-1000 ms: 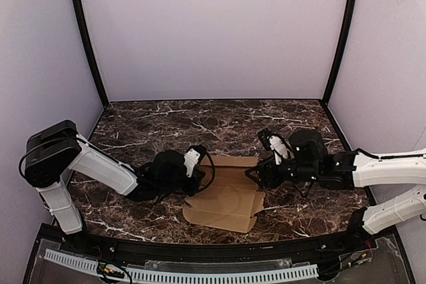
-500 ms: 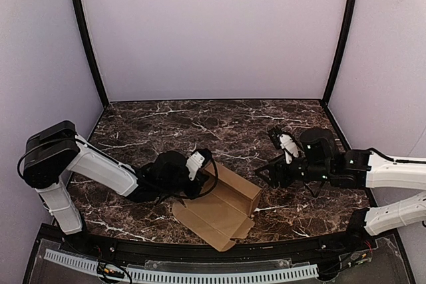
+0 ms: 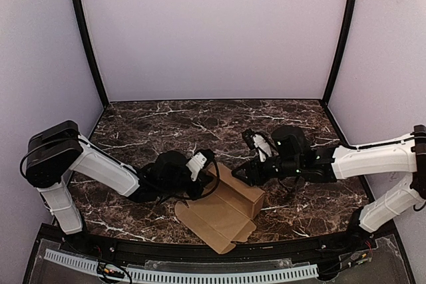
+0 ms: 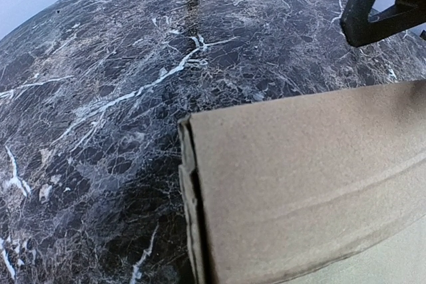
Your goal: Fold the paper box
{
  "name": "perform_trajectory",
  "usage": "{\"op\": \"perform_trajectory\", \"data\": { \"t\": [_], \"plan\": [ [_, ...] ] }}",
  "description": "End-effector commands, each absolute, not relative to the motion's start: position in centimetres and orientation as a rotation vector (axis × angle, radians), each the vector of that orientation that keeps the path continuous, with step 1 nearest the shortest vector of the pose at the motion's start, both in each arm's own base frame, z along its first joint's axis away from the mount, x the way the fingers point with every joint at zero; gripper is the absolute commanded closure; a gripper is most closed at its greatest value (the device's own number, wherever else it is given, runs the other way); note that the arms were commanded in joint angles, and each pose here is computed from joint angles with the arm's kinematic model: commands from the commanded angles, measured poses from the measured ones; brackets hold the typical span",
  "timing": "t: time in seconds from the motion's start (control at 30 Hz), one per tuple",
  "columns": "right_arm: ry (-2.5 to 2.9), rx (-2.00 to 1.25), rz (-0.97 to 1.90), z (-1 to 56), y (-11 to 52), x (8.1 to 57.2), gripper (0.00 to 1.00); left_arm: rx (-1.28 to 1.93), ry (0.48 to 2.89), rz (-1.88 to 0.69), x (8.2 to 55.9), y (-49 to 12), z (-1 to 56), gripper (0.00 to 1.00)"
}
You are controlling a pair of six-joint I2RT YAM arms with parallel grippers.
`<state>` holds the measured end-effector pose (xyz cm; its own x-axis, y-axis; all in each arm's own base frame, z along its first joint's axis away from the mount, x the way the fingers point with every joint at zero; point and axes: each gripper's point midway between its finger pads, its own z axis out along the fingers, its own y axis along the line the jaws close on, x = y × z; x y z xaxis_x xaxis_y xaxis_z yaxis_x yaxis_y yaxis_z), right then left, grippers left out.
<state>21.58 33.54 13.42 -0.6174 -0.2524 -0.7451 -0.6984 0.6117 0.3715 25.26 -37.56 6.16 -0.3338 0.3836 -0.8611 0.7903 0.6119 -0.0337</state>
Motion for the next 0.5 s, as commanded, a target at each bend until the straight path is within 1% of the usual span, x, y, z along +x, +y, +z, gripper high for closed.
{"op": "perform_trajectory", "data": {
  "t": [0.0,0.17,0.4,0.47],
  "plan": [
    [2.100,-0.693,0.963,15.4,35.8,23.2,0.48,0.935,1.906,-0.633,25.2,-38.8,6.7,1.00],
    [2.112,-0.658,0.972,14.5,36.5,24.3,0.55,0.951,1.913,-0.632,25.2,-39.0,6.0,1.00],
    [2.160,-0.656,1.003,12.0,37.1,24.2,0.57,0.944,1.904,-0.644,25.3,-39.2,5.6,0.99],
    [2.176,-0.673,1.020,11.3,37.3,23.8,0.60,0.940,1.889,-0.661,25.1,-39.3,5.5,0.98]
  ]
}}
